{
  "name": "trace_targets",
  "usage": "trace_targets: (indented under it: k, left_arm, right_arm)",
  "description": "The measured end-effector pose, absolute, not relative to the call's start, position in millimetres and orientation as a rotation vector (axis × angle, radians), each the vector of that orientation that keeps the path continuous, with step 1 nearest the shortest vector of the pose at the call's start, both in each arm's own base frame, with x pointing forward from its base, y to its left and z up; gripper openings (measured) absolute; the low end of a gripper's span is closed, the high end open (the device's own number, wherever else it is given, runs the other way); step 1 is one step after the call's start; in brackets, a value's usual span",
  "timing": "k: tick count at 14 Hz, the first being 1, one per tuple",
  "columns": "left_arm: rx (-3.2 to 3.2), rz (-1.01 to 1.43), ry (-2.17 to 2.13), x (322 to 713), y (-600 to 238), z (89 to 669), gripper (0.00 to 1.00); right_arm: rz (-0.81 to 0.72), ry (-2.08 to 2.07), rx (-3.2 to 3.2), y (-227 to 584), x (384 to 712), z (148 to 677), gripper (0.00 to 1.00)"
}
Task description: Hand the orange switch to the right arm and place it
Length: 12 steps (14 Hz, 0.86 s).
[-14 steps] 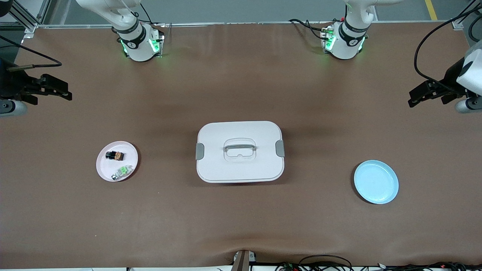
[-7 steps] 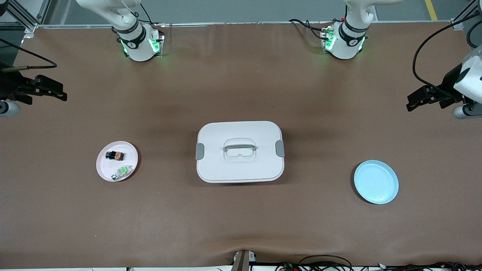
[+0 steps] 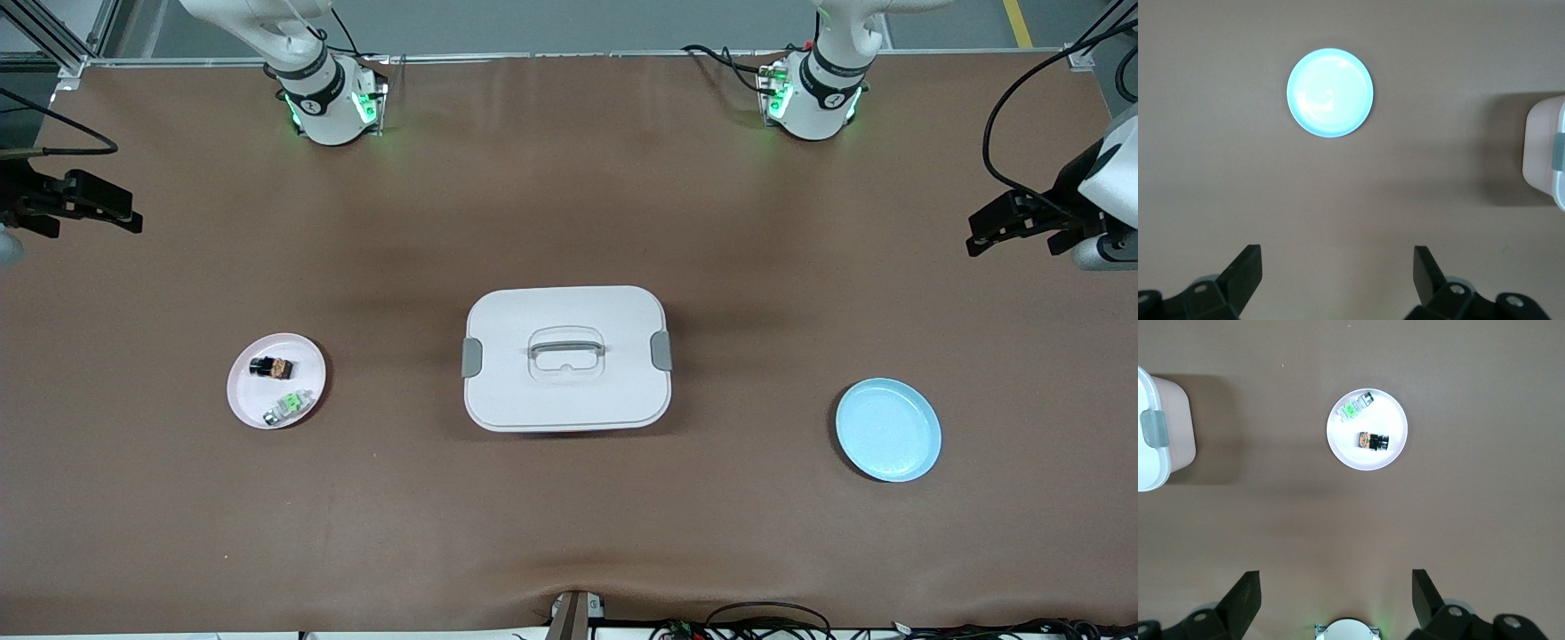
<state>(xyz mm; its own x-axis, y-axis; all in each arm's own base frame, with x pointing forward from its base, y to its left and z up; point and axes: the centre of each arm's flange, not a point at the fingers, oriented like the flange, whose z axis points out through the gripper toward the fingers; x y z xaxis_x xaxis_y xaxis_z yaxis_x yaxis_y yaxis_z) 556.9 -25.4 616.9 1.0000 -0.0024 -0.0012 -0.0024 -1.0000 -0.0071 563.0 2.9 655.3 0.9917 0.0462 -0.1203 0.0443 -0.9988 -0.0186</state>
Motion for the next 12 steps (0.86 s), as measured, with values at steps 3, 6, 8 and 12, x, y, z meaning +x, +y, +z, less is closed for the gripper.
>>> trace_targets:
  k: [3, 6, 8, 12]
  left_arm:
    - [-3.134, 0.011, 0.004, 556.3, -25.3, 616.4, 1.0]
    - [-3.134, 0.013, 0.004, 556.2, -25.3, 616.4, 1.0]
    - [-3.134, 0.013, 0.004, 556.1, -25.3, 616.3, 1.0]
    - [-3.134, 0.016, 0.004, 555.9, -25.4, 616.2, 1.0]
  right_arm:
    - [0.169, -0.064, -3.117, 1.8, 552.2, 654.9, 1.0]
    - [0.155, -0.062, -3.112, 2.2, 549.3, 655.7, 1.0]
    - [0.152, -0.059, -3.107, 2.6, 549.6, 654.7, 1.0]
    - [0.138, -0.044, -3.105, 2.7, 550.4, 654.4, 1.0]
